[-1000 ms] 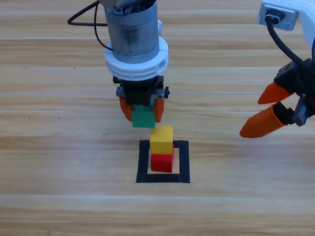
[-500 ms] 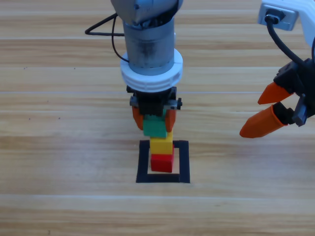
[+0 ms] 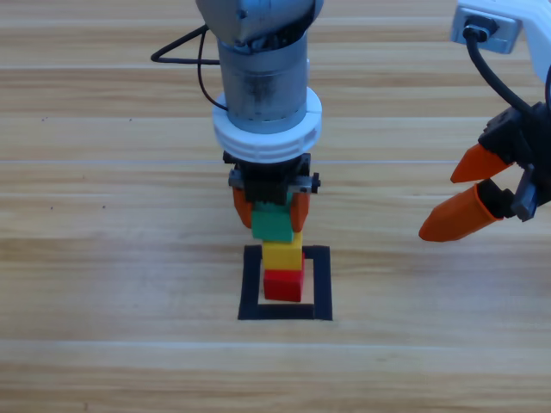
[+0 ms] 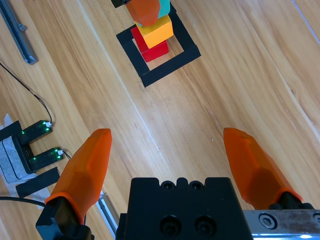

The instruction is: Stack the blocks in the rectangular block: red at the bottom, yellow in the middle, green on top

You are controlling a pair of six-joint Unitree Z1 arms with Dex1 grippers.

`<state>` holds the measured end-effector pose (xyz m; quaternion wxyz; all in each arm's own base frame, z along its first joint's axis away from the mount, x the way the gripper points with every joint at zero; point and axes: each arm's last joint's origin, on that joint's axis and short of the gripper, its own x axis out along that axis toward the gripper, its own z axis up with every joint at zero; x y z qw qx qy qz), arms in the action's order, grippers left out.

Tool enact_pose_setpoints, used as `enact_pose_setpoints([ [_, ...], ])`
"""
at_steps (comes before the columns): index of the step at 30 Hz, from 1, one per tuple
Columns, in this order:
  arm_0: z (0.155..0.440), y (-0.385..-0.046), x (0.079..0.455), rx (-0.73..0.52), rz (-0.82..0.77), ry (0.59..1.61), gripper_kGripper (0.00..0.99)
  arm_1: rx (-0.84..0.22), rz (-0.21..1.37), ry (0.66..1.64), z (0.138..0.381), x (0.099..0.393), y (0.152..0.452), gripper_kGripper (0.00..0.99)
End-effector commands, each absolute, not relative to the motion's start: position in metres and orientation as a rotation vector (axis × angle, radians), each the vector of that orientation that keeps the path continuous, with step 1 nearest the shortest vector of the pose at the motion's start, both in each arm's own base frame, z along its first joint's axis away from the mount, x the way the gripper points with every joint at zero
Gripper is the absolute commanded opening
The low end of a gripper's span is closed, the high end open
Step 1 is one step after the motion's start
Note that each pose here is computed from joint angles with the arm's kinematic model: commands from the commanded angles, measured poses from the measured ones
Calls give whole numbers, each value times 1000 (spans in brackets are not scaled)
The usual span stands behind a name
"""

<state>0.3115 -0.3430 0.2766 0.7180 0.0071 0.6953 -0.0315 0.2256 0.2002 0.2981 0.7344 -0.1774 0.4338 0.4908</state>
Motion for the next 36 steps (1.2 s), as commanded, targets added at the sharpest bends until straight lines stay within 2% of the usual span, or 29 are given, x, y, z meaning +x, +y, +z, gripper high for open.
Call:
enact_pose_setpoints([
  [1, 259, -356, 308, 37, -59, 1570, 0, -370, 1080, 892, 309, 217, 188, 986],
  [36, 254, -364, 302, 47, -59, 1574, 0, -367, 1087, 895, 308, 217, 188, 986],
])
